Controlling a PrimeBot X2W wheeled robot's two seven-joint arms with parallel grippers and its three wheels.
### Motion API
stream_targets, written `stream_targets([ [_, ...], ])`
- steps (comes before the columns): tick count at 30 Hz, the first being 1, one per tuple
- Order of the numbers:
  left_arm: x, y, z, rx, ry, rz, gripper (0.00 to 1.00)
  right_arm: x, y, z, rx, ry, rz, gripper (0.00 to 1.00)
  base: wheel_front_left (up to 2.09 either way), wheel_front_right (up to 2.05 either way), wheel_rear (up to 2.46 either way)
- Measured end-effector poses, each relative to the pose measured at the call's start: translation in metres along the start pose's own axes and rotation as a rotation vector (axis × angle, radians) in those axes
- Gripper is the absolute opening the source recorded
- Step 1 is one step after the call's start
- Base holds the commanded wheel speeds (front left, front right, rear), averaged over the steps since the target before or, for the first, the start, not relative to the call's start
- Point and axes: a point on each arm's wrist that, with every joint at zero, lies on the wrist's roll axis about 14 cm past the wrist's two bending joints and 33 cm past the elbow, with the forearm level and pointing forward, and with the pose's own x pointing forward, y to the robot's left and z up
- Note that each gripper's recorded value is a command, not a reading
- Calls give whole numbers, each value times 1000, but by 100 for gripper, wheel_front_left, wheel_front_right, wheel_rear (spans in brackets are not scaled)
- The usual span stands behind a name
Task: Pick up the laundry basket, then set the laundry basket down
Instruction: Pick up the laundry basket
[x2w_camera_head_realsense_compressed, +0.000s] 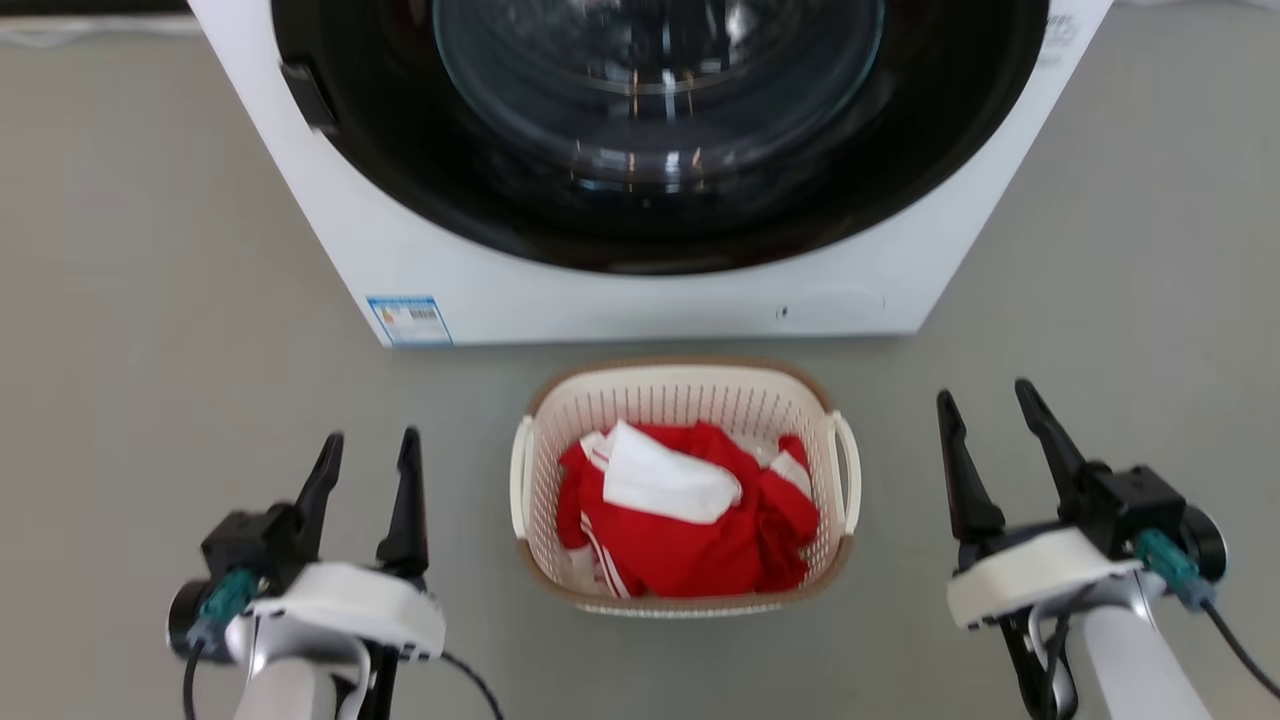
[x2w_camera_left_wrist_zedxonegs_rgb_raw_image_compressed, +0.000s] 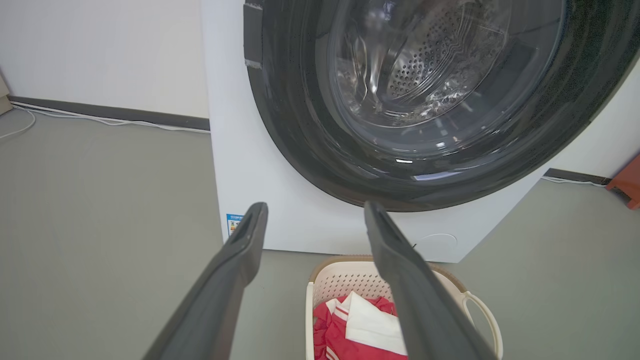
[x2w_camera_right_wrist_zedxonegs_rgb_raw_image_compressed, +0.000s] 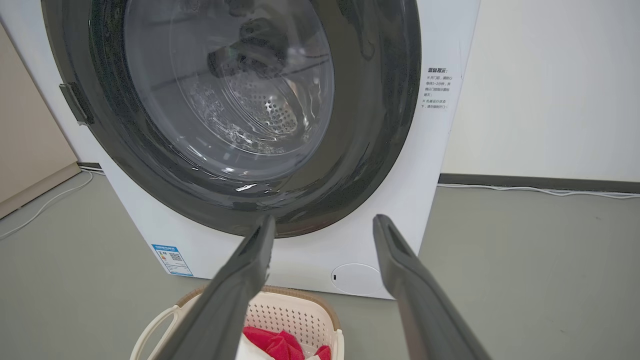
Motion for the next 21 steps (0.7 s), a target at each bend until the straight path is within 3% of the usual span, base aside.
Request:
stream_targets([
  [12, 63, -23, -58, -12, 139, -76, 100, 55, -3, -58, 5, 142, 7, 100, 0, 0, 0],
  [21, 84, -31, -121, -9, 306, -119, 100, 76, -2, -117, 24, 288, 8, 100, 0, 0, 0],
])
